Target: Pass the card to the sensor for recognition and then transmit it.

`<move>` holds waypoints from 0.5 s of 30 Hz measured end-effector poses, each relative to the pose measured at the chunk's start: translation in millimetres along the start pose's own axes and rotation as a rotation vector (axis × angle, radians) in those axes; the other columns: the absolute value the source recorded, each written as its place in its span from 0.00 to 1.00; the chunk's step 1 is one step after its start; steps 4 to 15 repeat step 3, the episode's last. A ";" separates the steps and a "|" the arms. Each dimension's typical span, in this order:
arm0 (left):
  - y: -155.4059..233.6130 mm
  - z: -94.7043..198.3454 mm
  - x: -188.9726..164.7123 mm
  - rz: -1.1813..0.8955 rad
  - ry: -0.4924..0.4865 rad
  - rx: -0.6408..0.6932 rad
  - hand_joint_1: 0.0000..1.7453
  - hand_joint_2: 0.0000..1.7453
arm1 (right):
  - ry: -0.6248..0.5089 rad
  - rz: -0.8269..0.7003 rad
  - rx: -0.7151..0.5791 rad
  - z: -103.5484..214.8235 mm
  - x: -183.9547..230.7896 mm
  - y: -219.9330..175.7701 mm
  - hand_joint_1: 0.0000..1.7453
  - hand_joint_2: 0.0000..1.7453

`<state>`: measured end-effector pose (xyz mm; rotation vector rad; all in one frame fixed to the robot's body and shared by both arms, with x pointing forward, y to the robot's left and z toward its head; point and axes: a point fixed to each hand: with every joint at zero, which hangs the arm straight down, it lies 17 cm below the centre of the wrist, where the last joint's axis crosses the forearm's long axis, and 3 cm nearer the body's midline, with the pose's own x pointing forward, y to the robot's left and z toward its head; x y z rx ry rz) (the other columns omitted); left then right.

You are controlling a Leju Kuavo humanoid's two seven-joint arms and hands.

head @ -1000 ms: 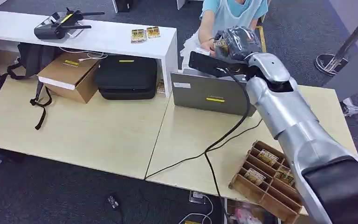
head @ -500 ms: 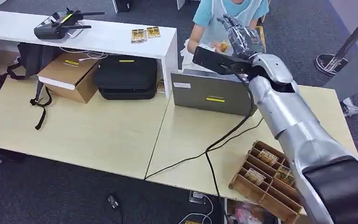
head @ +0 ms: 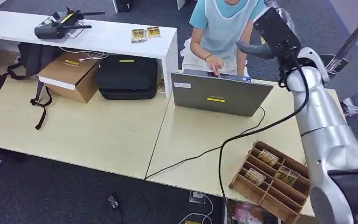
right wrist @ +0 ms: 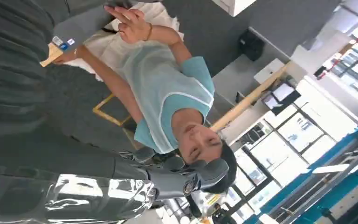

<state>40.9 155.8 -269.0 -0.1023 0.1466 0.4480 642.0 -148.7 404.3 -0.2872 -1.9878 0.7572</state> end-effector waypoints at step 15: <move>0.0 0.0 0.1 0.006 0.000 0.000 0.00 0.00 | -0.032 -0.081 -0.028 19.4 -7.4 -29.9 0.00 1.00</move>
